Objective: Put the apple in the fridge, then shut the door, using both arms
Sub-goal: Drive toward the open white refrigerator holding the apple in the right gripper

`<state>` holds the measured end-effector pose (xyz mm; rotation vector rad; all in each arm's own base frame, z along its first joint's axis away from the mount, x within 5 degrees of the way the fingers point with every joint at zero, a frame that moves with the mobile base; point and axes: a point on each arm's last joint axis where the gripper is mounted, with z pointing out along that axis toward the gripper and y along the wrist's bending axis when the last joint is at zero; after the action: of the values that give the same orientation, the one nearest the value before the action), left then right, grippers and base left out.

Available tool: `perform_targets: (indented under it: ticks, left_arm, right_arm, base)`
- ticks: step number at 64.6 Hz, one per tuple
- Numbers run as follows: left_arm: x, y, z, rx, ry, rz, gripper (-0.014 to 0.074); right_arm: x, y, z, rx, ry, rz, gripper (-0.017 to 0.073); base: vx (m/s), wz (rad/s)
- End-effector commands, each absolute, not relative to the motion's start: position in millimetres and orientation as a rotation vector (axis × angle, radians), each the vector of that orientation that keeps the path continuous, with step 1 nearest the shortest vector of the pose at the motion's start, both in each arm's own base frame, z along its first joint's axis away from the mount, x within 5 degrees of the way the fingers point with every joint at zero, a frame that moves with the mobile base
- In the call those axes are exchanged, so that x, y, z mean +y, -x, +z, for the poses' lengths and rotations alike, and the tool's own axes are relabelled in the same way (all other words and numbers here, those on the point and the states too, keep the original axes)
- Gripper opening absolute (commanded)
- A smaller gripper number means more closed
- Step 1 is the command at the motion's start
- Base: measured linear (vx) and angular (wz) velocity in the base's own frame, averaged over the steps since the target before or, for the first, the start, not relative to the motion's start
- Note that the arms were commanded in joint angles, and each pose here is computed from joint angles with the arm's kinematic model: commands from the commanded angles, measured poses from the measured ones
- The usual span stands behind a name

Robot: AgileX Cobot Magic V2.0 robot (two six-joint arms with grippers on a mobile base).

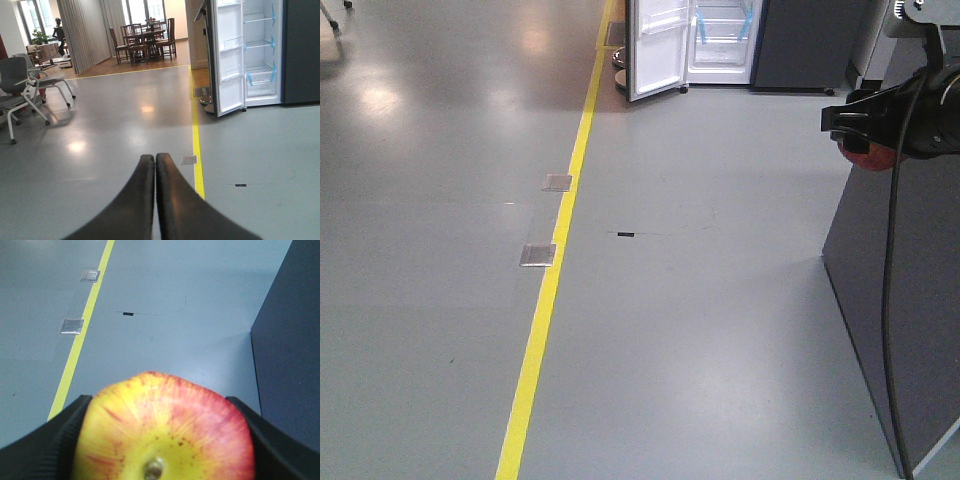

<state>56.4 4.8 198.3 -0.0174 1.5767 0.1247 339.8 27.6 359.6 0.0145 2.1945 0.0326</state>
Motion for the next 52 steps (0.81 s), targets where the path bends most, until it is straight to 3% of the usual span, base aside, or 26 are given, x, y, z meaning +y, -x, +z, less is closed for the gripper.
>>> perform_targets:
  ticks: [1,52]
  left_arm:
    - [5.5,-56.2,195.9,1.520,0.031,0.126,-0.0005]
    - [5.5,-56.2,195.9,1.520,0.031,0.126,-0.0005]
  right_arm:
    - [25.6,-334.1,388.8,2.053,0.003,0.030,-0.0008]
    - [25.6,-334.0,388.6,2.055,0.002,0.030,-0.0008]
  base:
    - [0.16,-0.07]
    - [0.17,-0.04]
